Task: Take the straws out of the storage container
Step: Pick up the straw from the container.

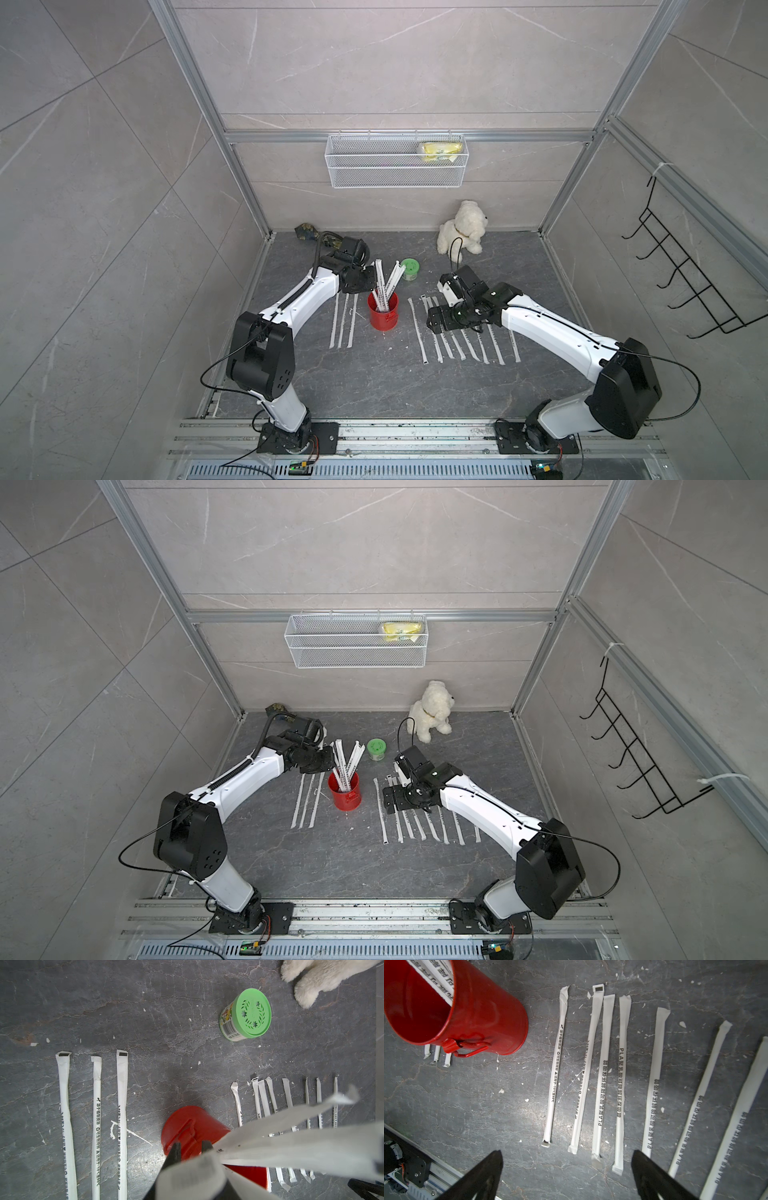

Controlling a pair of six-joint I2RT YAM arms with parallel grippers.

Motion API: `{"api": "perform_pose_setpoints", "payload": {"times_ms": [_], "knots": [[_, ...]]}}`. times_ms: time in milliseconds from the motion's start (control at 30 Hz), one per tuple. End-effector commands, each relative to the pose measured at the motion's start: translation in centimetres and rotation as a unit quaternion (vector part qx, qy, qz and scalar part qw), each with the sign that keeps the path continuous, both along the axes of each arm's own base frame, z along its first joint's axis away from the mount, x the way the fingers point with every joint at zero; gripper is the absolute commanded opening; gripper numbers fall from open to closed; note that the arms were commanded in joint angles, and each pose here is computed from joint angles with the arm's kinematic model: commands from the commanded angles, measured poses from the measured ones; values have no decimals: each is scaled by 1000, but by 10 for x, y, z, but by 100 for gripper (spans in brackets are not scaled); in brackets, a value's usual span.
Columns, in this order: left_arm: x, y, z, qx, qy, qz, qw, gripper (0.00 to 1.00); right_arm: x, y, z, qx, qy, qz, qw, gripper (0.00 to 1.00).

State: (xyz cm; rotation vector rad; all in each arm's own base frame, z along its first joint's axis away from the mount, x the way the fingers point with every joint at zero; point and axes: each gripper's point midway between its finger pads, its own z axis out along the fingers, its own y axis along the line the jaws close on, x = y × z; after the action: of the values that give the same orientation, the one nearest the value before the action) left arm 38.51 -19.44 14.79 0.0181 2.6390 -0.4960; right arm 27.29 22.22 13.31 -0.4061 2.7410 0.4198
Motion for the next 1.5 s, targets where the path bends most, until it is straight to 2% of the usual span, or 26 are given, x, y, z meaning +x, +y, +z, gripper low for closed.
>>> {"api": "perform_pose_setpoints", "payload": {"times_ms": [0, 133, 333, 667, 933, 1467], "knots": [[8, -5, 16, -19, -13, -2, 1000, 21, 1, -3, 1, -9, -1, 4, 1000, 100], [6, -6, 16, -19, -10, -5, 1000, 12, 1, -3, 1, -8, -1, 3, 1000, 100], [0, -4, 22, -14, -4, -11, 1000, 8, 2, -2, 4, -4, -4, 3, 1000, 100], [-13, 5, 35, 7, 8, -18, 1000, 8, 3, 3, 9, 14, -8, 1, 1000, 100], [-16, 12, 57, 20, -3, -17, 1000, 7, 4, 6, 16, 25, -15, 4, 1000, 100], [-33, 32, 128, 49, -44, -17, 998, 8, 7, 14, 30, 49, -27, 10, 998, 100]]}}
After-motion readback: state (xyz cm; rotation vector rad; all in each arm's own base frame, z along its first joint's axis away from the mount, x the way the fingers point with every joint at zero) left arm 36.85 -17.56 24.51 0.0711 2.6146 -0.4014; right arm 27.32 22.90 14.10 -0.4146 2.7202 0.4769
